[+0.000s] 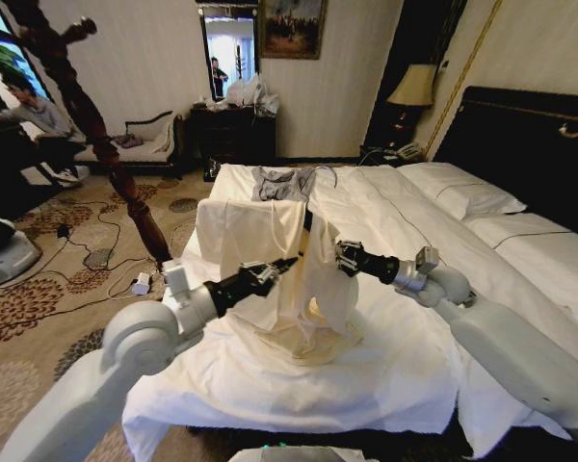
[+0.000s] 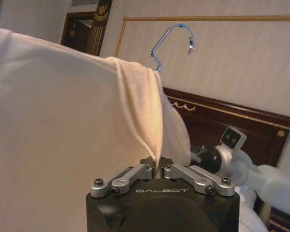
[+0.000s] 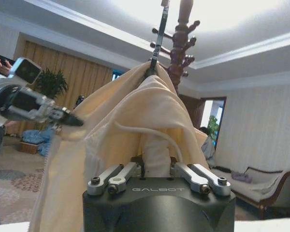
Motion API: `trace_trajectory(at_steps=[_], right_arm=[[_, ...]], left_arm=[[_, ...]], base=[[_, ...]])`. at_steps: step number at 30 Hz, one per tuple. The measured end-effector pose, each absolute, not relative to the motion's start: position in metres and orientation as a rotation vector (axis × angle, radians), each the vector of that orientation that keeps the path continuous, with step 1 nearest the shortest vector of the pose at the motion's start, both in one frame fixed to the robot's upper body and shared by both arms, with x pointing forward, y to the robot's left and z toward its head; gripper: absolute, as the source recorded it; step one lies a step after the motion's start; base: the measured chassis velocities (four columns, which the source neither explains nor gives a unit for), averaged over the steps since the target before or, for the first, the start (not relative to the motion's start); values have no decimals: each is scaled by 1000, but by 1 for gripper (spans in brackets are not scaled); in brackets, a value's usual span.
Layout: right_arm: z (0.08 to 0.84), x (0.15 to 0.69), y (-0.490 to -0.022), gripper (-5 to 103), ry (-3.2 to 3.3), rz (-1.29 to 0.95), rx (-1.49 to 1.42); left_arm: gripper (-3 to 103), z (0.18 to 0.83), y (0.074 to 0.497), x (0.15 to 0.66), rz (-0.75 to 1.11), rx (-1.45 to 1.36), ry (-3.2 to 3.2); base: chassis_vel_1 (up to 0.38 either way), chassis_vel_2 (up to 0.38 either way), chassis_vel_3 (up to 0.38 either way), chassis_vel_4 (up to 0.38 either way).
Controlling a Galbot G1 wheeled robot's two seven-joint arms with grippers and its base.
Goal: Pick up the clothes from the bed and hang them on the clothes hanger.
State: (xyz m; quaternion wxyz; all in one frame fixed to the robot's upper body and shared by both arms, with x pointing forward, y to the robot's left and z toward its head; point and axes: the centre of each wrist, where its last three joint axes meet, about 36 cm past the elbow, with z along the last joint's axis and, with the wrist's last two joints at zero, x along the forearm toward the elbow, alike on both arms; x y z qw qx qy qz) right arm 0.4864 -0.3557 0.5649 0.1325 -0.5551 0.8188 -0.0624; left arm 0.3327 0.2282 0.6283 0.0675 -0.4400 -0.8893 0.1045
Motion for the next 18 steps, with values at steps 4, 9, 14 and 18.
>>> trace_trajectory(at_steps=[4,9,14,18], right_arm=[[578,490,-360,19,2347,-185,-1595],[590,494,-365,19,2320,-200,-1594],[578,494,-369,19,2299,-203,-1648],[565,496,-373,19,2258,-251,-1747]], left_arm=[[23,633,238,320,280,-1274,-2707],[40,641,264,316,241,-1132,-2809],[56,667,297,310,276,-1016,-3020],[73,683,319,300,295,-940,-3107]], base=[[0,0,0,0],[0,0,0,0],[0,0,0,0],[0,0,0,0]])
